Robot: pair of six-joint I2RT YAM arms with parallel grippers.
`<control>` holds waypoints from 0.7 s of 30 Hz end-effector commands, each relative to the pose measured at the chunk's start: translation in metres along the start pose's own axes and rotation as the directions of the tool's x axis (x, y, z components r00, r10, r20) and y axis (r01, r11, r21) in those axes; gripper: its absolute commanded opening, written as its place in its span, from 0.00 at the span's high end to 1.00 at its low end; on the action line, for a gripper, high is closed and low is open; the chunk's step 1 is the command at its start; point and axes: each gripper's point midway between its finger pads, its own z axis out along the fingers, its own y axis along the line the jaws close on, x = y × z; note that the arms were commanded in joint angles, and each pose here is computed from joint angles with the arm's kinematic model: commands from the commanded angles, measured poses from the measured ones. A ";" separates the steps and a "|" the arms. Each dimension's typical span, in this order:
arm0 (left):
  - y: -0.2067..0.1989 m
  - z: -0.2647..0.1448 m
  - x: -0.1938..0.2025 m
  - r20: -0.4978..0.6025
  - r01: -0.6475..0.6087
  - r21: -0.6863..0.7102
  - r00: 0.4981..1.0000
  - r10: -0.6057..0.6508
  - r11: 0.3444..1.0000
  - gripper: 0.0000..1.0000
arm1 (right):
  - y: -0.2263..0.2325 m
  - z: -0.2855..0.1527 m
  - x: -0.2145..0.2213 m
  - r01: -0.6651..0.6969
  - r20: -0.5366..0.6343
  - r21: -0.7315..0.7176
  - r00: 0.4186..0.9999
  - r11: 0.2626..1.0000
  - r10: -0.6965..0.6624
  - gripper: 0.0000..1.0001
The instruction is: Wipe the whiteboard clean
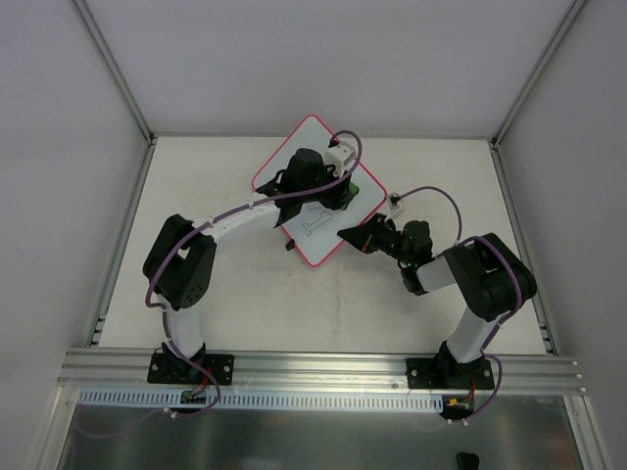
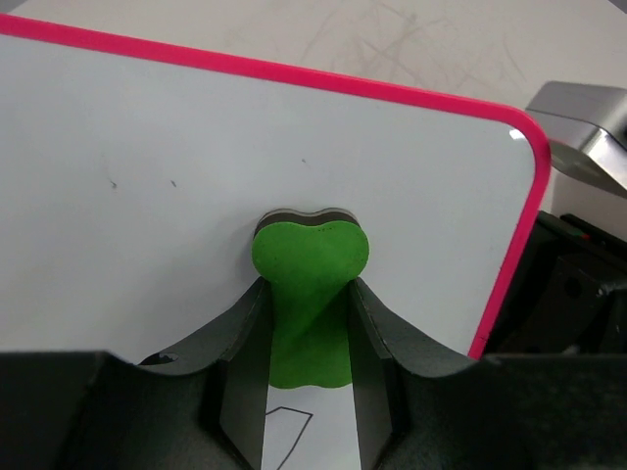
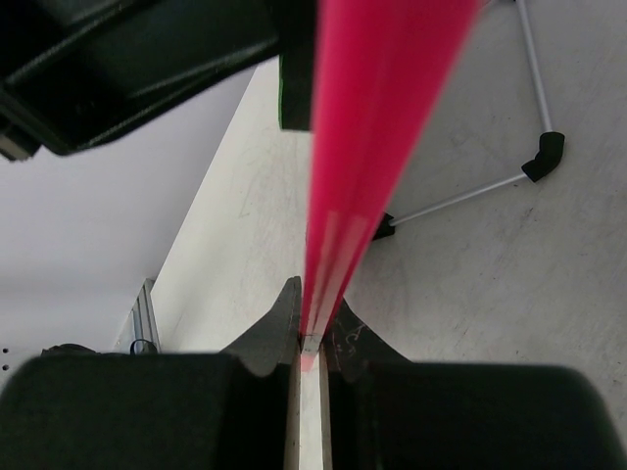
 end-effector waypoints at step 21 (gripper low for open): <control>0.064 -0.018 0.162 -0.272 0.361 -0.227 0.869 -0.414 0.905 1.00 | 0.106 -0.031 0.040 0.234 -0.117 -0.522 0.933 0.821 -0.340 1.00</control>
